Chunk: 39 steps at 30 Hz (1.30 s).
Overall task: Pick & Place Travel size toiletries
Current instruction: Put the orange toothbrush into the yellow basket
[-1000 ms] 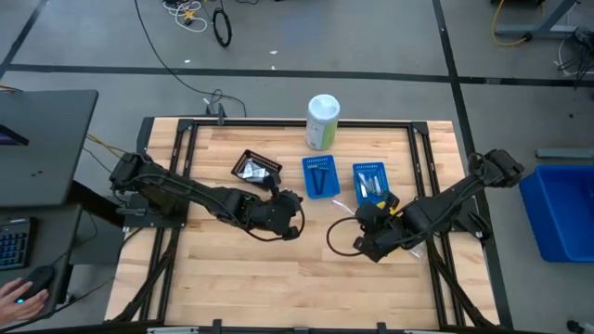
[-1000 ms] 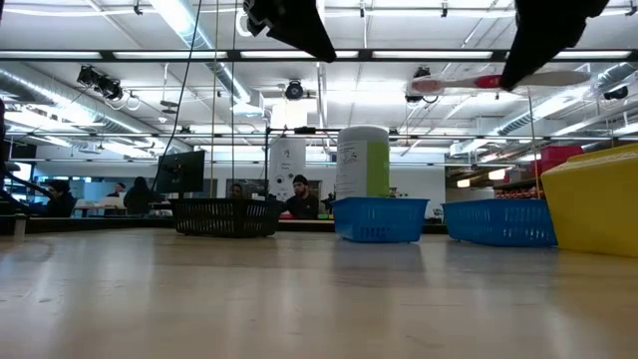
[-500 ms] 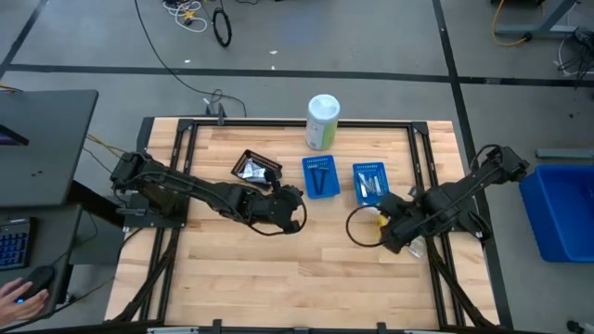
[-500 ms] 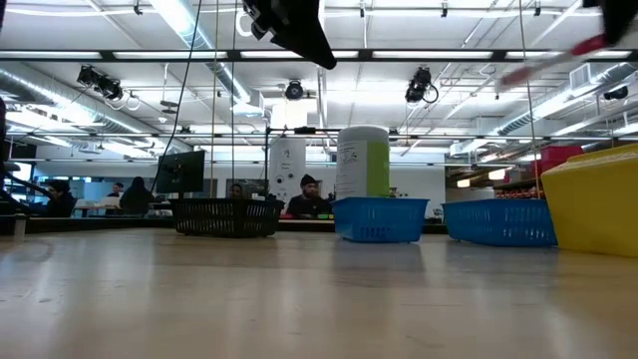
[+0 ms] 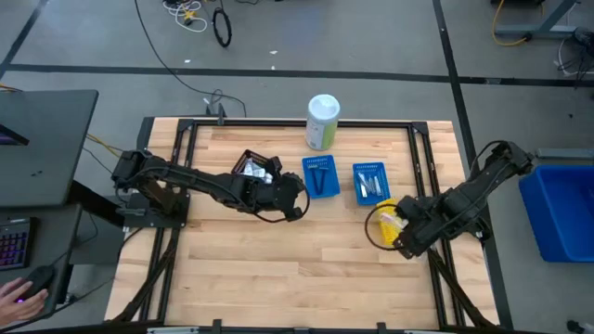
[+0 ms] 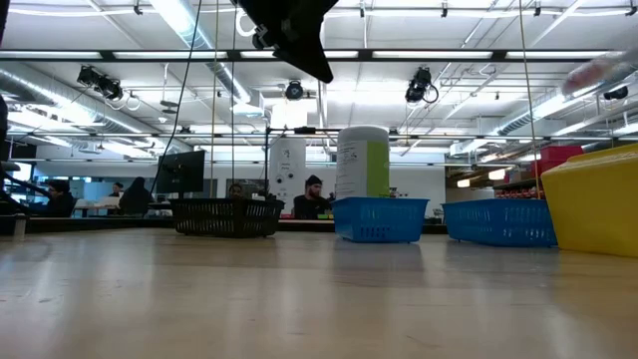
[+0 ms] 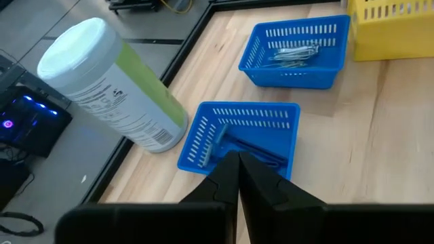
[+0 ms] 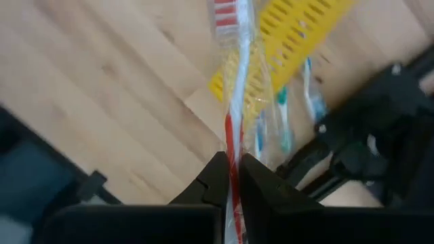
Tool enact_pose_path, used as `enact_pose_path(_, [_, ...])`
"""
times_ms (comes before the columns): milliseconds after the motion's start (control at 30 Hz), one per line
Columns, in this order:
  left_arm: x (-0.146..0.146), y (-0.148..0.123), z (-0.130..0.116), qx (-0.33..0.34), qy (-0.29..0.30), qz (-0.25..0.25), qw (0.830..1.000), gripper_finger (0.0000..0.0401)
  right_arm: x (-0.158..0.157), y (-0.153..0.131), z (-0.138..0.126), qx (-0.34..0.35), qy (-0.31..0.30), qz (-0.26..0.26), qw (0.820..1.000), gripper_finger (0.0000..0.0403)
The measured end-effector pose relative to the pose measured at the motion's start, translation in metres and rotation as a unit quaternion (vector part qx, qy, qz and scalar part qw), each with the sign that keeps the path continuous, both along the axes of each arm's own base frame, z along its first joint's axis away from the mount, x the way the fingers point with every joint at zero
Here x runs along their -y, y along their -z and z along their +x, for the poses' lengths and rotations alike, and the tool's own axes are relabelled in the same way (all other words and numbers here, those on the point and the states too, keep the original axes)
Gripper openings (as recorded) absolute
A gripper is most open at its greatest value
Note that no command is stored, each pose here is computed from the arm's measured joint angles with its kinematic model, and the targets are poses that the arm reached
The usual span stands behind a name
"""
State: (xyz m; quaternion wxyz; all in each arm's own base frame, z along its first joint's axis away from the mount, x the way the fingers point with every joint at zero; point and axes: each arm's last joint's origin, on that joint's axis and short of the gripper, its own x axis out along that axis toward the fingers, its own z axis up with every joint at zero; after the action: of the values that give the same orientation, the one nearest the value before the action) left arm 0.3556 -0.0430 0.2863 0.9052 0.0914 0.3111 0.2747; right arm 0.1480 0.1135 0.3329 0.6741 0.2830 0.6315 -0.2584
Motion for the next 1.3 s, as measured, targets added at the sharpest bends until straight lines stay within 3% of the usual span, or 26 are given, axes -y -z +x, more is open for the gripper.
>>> enact_pose_path(233, [0.000, 0.000, 0.000, -0.005, 0.004, 0.003, 1.000, 0.0008, -0.001, 0.040, -0.023, -0.070, 0.148, -0.028, 0.986, 0.0032])
enact_pose_path(400, [0.000, 0.000, 0.000, -0.007, 0.006, 0.007, 1.000, 0.0012, 0.003, 0.067, -0.030, -0.112, 0.203, -0.062, 0.971, 0.0032])
enact_pose_path(600, [0.000, 0.000, 0.000, -0.005, 0.005, 0.004, 1.000, 0.0014, 0.005, 0.089, -0.030, -0.100, 0.227, -0.082, 0.965, 0.0033])
enact_pose_path(800, [0.000, 0.000, 0.000, -0.001, 0.004, 0.003, 1.000, 0.0007, 0.007, 0.111, -0.027, -0.043, 0.206, -0.099, 0.973, 0.0030])
enact_pose_path(1067, [0.000, 0.000, 0.000, -0.001, 0.004, 0.004, 1.000, 0.0016, 0.007, 0.142, -0.022, 0.023, 0.114, -0.101, 0.988, 0.0030])
enact_pose_path(1300, [0.000, 0.000, 0.000, -0.001, 0.005, 0.003, 1.000, 0.0008, 0.013, 0.162, -0.021, 0.051, 0.113, -0.110, 0.986, 0.0031])
